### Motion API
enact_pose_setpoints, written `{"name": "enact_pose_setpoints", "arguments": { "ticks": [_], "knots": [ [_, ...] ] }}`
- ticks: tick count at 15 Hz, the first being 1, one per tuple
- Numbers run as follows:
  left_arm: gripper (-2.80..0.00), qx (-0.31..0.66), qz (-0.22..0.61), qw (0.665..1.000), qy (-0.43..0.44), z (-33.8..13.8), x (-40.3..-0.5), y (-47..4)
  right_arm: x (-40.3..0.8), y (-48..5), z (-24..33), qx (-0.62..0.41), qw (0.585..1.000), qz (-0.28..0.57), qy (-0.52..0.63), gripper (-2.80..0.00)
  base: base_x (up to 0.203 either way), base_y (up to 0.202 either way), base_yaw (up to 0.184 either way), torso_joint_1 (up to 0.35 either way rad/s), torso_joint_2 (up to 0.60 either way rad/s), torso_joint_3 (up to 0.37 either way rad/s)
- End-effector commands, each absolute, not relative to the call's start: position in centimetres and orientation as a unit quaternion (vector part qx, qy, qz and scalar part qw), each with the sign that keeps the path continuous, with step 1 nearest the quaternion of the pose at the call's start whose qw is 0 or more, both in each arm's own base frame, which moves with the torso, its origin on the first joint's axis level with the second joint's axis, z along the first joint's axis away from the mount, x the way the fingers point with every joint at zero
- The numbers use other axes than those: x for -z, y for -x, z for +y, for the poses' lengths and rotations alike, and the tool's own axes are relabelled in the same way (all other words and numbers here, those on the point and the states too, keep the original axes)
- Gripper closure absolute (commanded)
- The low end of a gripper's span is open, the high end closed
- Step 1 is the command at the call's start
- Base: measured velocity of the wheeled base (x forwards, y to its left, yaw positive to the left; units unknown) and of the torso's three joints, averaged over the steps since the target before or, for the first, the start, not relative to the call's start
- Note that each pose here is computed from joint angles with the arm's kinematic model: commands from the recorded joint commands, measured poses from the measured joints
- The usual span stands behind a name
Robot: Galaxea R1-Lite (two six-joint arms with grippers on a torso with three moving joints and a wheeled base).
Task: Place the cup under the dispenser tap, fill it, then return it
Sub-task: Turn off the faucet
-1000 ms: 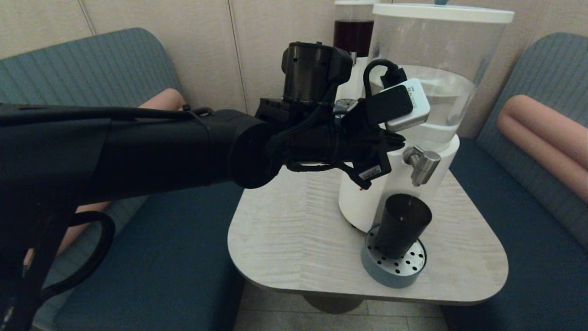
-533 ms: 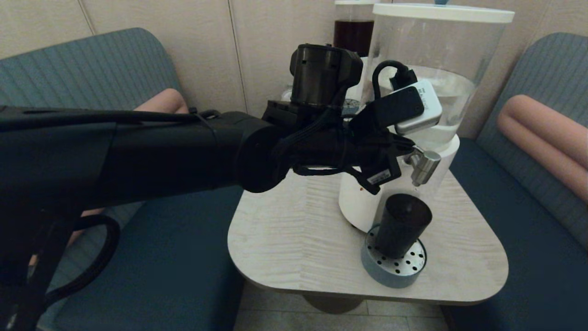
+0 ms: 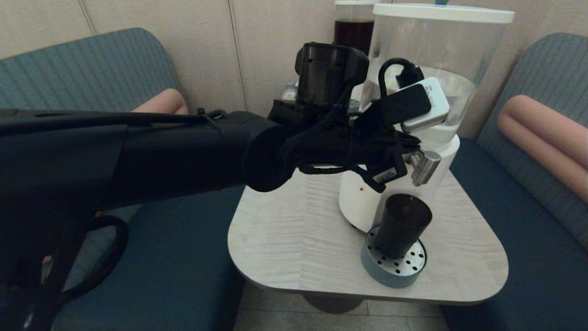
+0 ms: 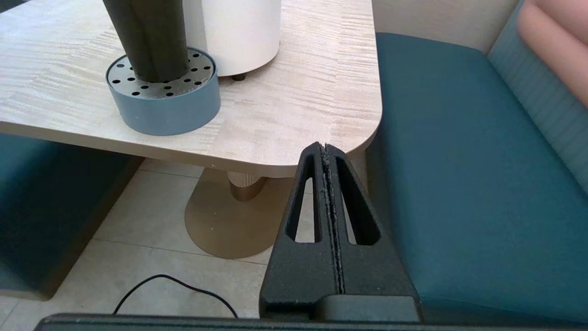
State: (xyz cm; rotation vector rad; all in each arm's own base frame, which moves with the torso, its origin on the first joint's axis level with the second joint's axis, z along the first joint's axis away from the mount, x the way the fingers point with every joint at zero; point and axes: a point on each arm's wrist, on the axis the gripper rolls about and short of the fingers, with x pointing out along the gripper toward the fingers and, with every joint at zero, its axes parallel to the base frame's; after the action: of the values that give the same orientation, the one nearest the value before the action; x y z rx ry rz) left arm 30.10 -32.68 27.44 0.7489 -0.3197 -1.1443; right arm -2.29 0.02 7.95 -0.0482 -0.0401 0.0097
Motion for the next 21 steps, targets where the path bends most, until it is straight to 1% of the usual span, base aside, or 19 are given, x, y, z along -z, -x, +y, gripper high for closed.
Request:
{"name": "enact_pose_setpoints", "arguments": {
  "ticks": [1,7,15,21],
  "knots": [
    [0.00,0.526,-0.150,0.762,-0.346,-33.0,-27.3,-30.4,-7.5,2.2,0.0,-0.006,1.000,-0.013,0.025,0.00,0.000,0.000,0.000,0.000,0.00,0.000],
    [0.00,0.525,-0.149,0.763,-0.346,-33.3,-27.0,-30.7,-7.5,2.2,0.0,-0.005,1.000,-0.013,0.025,0.00,0.000,0.000,0.000,0.000,0.00,0.000],
    [0.00,0.520,-0.155,0.766,-0.345,-32.2,-28.4,-29.7,-7.5,2.2,0.0,-0.005,1.000,-0.013,0.025,0.00,0.000,0.000,0.000,0.000,0.00,0.000],
    [0.00,0.526,-0.139,0.763,-0.349,-32.3,-27.4,-29.8,-7.6,2.2,0.0,-0.005,1.000,-0.014,0.025,0.00,0.000,0.000,0.000,0.000,0.00,0.000]
  ]
}}
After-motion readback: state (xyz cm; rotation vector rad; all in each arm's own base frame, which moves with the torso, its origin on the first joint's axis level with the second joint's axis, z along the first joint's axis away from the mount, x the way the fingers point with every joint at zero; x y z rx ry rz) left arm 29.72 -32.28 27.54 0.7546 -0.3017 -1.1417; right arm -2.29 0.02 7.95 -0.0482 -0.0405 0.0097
